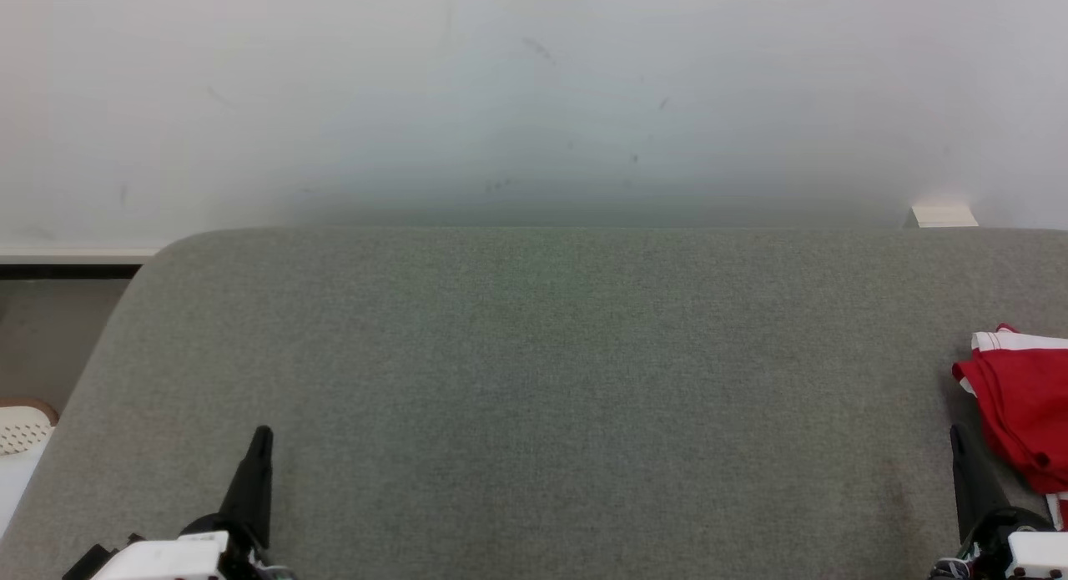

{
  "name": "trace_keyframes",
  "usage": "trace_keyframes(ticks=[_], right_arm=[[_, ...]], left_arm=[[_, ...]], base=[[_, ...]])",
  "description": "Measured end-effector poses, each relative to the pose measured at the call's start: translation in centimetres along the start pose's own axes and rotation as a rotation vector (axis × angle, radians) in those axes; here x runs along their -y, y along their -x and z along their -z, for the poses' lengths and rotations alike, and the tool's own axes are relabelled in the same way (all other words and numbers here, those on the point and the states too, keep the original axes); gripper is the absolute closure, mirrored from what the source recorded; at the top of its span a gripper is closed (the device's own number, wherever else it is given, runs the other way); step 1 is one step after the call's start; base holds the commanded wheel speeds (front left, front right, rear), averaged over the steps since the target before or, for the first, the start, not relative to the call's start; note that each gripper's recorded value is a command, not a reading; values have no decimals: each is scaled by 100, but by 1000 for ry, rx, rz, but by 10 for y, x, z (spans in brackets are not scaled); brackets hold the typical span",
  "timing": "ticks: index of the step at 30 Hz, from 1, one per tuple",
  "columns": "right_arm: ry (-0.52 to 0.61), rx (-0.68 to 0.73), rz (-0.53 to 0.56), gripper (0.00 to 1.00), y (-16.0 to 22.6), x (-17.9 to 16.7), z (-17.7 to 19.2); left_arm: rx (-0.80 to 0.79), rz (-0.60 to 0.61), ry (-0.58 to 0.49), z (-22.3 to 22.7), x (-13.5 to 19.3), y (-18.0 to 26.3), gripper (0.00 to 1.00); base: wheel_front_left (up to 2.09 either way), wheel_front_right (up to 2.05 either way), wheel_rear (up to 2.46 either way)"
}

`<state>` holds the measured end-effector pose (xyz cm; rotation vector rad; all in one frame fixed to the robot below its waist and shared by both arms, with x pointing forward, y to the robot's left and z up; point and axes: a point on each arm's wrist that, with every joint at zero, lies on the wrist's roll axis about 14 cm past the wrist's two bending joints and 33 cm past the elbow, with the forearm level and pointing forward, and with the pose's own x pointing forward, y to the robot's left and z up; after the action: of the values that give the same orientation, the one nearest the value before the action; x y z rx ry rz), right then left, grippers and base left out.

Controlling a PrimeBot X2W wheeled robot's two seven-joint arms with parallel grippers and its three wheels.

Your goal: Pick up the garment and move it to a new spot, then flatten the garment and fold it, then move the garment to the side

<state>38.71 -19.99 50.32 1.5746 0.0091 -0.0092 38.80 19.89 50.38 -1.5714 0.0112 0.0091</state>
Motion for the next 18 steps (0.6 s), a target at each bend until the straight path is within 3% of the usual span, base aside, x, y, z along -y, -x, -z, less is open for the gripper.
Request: trace_keyframes(ticks=[18], right_arm=[[0,0,0,100,0,0,0]], left_arm=[[0,0,0,0,0,0,100]], base=[[0,0,0]])
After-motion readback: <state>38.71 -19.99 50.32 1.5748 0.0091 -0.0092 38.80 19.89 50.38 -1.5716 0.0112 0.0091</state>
